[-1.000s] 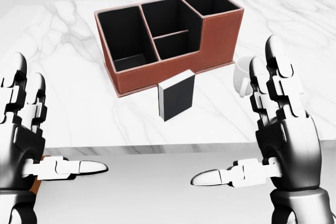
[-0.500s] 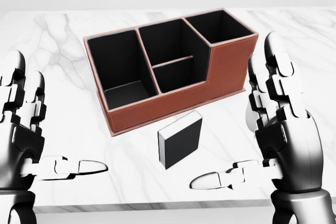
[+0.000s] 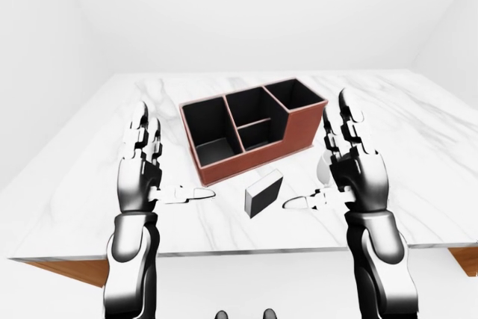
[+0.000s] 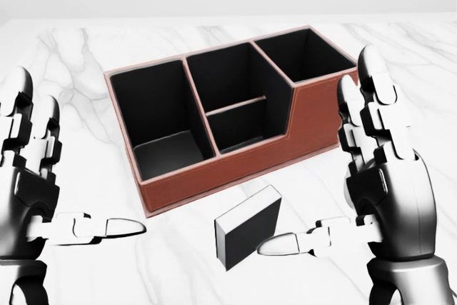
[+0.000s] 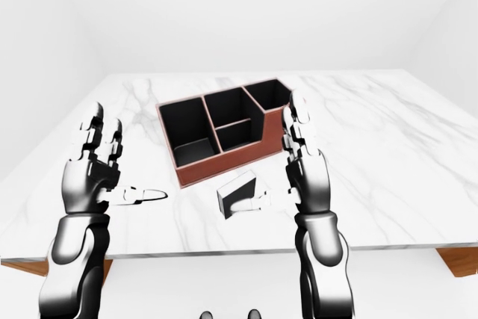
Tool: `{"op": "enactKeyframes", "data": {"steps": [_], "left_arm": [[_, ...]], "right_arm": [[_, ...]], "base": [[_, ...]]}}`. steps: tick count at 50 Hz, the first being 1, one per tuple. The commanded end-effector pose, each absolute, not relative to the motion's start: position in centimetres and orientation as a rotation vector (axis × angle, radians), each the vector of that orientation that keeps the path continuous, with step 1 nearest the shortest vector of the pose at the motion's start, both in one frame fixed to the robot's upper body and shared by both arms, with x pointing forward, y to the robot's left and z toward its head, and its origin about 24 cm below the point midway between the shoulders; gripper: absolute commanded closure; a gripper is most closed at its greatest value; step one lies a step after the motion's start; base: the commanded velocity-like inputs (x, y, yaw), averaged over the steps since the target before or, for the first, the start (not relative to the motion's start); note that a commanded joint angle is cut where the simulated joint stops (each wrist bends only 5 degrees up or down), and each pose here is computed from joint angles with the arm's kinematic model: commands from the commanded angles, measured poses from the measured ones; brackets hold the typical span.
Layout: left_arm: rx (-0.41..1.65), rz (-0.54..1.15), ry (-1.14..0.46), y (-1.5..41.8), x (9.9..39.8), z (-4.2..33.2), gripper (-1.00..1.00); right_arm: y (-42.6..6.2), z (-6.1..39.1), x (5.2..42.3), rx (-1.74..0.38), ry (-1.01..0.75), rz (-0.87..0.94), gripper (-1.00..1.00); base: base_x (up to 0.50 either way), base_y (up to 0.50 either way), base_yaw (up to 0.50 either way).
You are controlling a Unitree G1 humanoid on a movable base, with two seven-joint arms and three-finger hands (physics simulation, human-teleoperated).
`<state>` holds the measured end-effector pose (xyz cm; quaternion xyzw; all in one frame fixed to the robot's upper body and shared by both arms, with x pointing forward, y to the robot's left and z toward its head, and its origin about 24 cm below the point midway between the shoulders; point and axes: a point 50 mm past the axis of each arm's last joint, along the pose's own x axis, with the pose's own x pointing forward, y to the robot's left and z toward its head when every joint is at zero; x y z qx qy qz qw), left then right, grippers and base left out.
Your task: Pick up the book and place it in the front compartment of the caddy.
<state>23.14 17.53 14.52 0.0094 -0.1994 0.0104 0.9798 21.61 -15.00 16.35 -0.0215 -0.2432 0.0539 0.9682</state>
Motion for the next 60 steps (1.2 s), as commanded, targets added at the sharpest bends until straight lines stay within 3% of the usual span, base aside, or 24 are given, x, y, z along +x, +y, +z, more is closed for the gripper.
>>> {"op": "enactKeyframes", "data": {"steps": [1,9,22,47,60], "left_arm": [[0.018,0.020,-0.413,17.52,23.10,14.78,-1.00],[0.019,0.020,-0.428,17.57,22.96,15.10,-1.00],[0.023,0.016,-0.438,17.49,22.87,15.30,-1.00],[0.023,0.014,-0.432,17.43,22.88,15.17,-1.00],[0.024,0.014,-0.447,17.42,22.69,15.48,-1.00]], "right_arm": [[-14.70,16.60,21.33,-0.032,-0.505,0.137,-1.00],[-14.74,16.59,21.32,-0.033,-0.504,0.133,-1.00],[-14.61,16.41,21.31,-0.022,-0.497,0.153,-1.00],[-14.50,16.44,21.30,-0.044,-0.497,0.147,-1.00],[-14.49,16.76,21.26,-0.048,-0.512,0.137,-1.00]], "base": [[0.50,0.00,0.00],[0.50,0.00,0.00],[0.00,0.00,0.00],[0.48,0.00,0.00],[0.00,0.00,0.00]]}}
